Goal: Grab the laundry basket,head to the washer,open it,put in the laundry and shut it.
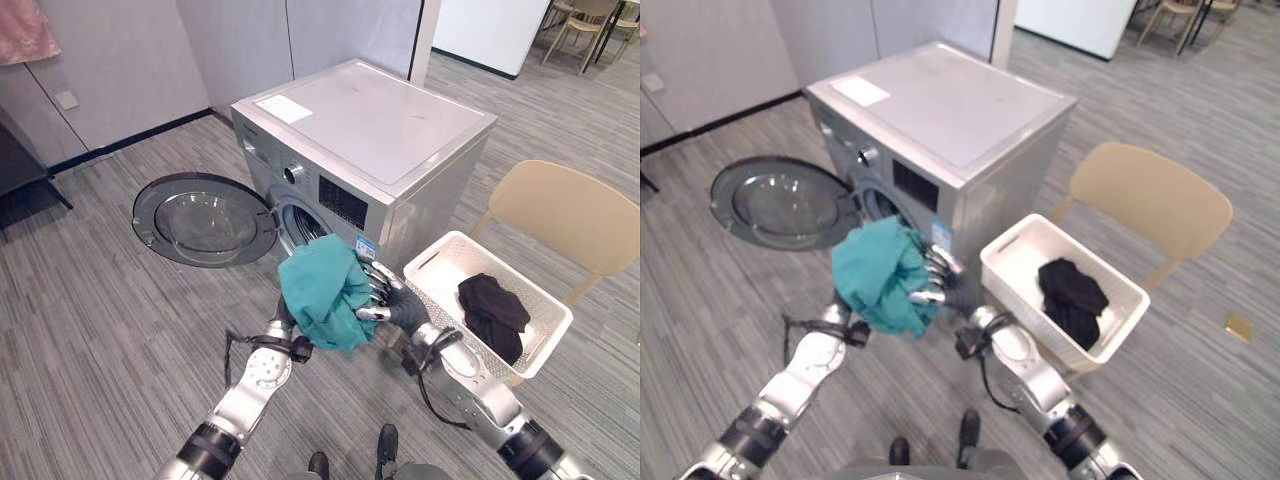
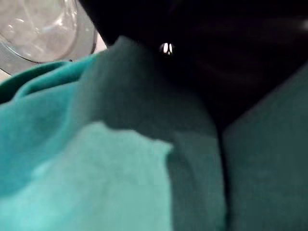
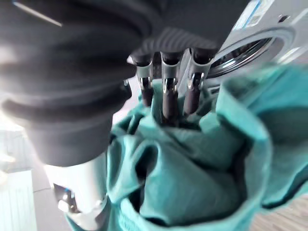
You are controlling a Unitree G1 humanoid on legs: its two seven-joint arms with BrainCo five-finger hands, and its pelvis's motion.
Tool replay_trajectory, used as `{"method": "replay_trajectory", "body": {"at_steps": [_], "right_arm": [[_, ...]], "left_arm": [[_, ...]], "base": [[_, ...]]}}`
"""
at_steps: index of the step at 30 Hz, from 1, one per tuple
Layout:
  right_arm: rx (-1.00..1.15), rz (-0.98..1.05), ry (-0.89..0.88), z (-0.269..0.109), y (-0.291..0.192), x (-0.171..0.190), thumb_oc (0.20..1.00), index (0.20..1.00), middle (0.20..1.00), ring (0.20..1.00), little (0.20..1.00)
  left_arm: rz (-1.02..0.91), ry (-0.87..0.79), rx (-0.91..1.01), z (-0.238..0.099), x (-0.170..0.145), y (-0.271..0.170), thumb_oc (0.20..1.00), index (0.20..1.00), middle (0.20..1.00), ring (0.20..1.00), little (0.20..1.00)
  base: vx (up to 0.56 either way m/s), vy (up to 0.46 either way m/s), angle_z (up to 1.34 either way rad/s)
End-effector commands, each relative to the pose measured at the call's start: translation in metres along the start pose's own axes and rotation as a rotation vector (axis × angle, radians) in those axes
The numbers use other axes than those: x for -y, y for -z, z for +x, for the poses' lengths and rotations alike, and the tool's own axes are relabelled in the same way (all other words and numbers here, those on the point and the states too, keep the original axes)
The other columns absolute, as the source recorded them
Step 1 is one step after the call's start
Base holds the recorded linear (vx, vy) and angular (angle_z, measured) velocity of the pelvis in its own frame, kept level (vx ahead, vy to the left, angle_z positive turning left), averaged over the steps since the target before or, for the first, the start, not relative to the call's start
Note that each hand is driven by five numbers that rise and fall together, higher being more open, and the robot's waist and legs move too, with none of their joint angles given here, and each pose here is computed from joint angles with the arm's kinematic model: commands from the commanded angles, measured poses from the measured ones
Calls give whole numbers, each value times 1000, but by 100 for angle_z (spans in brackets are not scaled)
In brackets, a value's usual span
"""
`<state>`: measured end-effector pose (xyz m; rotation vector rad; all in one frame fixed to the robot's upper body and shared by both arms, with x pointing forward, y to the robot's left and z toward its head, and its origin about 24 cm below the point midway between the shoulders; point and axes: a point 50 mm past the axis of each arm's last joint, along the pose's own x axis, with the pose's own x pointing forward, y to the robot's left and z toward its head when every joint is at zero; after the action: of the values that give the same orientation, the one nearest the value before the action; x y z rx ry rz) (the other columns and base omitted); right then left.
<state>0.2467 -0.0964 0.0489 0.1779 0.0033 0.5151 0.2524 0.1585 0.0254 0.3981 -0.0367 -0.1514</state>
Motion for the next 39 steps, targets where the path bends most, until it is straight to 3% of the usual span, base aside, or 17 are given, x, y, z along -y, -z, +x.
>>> {"method": "replay_trajectory", "body": {"at_steps": [1,2,6,13,17,28,39], "right_arm": [[190,-116,-8,6,-40,3,1000,1000,1000,1000,1000],[189,-333,70,-9,-47,24,1000,1000,1000,1000,1000],[-33,-668,259,-62,-27,77,1000,1000,1000,1000,1000],[-406,-606,446,-114,43,113,1000,1000,1000,1000,1000],[-445,-597,493,-120,51,119,1000,1000,1000,1000,1000],[-534,-623,596,-128,65,131,1000,1000,1000,1000,1000],[-538,-620,487,-100,76,113,1000,1000,1000,1000,1000]], "left_arm": [[-38,-29,123,17,-10,-23,200,200,200,200,200],[-53,-71,62,5,-22,-7,200,200,200,200,200],[-67,-157,-178,-39,-50,47,200,200,200,200,200],[-107,-221,-574,-107,-58,118,200,200,200,200,200],[-148,-269,-670,-124,-57,133,200,200,200,200,200],[-182,-242,-558,-93,-47,116,200,200,200,200,200],[-132,-218,-495,-81,-55,104,200,200,200,200,200]], "base": [[49,-21,-2],[52,-31,-1],[22,-62,-4],[-5,-57,-3],[-69,-44,2],[-68,0,59],[131,173,50]]}}
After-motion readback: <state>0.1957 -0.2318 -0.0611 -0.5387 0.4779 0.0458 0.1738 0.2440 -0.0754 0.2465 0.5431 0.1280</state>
